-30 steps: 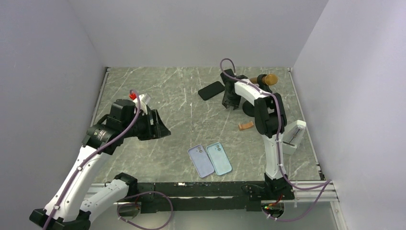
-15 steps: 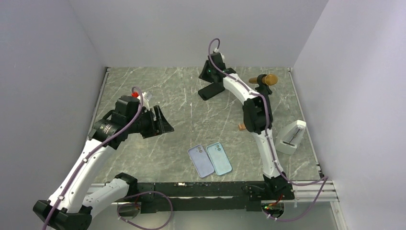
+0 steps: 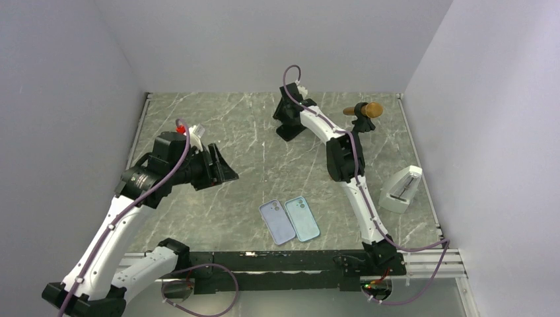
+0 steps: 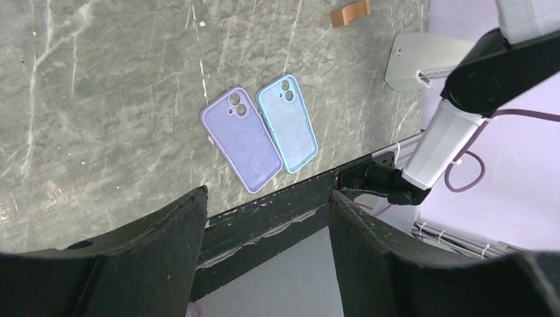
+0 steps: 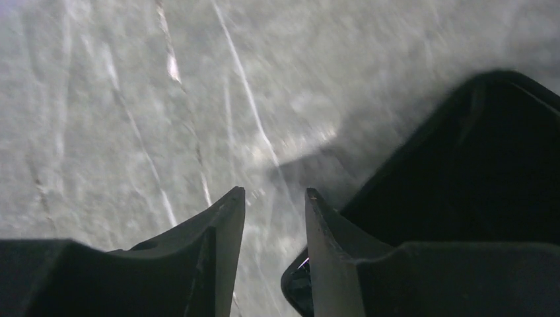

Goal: Take the phone out of the phone case
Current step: Pick up the phone at the center of the board.

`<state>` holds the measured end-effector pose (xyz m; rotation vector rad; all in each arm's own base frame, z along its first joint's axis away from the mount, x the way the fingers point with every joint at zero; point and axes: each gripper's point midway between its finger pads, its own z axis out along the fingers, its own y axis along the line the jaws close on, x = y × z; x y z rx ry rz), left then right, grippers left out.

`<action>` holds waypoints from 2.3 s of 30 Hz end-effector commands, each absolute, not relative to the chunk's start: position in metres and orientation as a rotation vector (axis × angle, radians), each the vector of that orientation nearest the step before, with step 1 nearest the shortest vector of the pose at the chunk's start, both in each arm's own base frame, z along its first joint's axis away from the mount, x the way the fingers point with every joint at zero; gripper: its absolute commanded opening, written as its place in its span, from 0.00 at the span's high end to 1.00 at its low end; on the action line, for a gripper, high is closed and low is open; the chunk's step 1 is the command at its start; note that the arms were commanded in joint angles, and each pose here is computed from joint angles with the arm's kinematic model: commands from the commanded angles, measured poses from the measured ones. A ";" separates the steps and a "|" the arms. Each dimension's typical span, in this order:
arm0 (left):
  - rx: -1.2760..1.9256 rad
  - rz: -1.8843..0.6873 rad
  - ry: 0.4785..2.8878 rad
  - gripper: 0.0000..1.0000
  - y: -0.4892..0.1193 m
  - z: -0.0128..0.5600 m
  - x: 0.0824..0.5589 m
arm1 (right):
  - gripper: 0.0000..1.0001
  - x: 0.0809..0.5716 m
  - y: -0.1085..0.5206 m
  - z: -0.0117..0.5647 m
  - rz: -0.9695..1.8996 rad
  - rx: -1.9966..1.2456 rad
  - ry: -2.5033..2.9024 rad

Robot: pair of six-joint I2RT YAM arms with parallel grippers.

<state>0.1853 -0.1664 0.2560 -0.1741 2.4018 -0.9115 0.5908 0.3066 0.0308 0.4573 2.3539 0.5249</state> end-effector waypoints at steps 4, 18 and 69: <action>-0.067 -0.984 2.353 0.30 -0.186 0.272 0.207 | 0.46 0.478 0.239 0.008 0.112 0.309 2.699; -0.008 -1.021 2.360 0.30 -0.195 0.273 0.210 | 0.00 0.480 0.201 0.092 0.098 -0.374 2.497; -0.146 -1.065 2.324 0.28 -0.190 0.277 0.196 | 0.68 0.483 0.197 0.007 0.278 -0.236 2.852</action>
